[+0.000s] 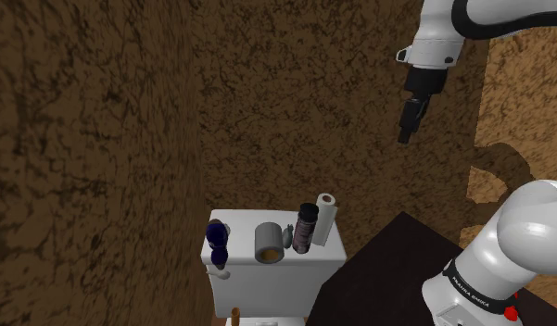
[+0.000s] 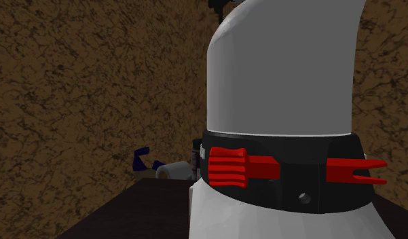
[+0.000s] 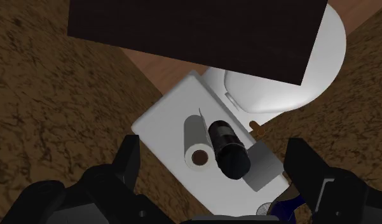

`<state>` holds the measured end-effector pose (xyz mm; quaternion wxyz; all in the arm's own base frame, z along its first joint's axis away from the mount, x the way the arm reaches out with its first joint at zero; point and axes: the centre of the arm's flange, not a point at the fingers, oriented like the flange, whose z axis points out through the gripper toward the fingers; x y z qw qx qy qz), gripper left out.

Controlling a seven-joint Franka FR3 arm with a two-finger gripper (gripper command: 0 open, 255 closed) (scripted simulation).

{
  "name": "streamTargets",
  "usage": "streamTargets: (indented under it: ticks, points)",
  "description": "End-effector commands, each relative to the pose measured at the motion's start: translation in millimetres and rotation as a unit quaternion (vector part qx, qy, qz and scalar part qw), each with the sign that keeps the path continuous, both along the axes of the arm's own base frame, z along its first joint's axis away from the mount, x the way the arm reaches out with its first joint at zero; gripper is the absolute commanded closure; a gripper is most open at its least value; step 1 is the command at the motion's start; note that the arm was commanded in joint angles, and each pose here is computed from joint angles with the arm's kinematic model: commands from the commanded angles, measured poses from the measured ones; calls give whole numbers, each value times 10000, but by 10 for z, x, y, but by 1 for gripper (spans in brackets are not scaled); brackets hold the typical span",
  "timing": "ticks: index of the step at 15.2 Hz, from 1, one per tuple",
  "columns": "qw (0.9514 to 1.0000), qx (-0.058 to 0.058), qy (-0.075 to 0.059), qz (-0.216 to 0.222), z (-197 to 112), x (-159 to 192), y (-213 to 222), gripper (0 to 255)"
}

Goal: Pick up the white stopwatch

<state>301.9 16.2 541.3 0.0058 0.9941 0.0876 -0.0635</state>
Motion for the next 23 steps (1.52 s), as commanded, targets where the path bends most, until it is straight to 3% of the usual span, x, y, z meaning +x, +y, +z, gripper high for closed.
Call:
streamTargets:
  ticks: [1, 6, 12, 17, 23]
  points:
    - [10000, 0, 0, 0, 0, 0, 0, 0]
    - [9984, -98, 59, 546, -526, 379, 217, 0]
    - [9925, -216, 129, 1200, -1169, 792, 516, 0]
    - [9841, -313, 187, 1740, -1715, 1097, 792, 0]
    - [9700, -429, 256, 2381, -2382, 1414, 1151, 0]
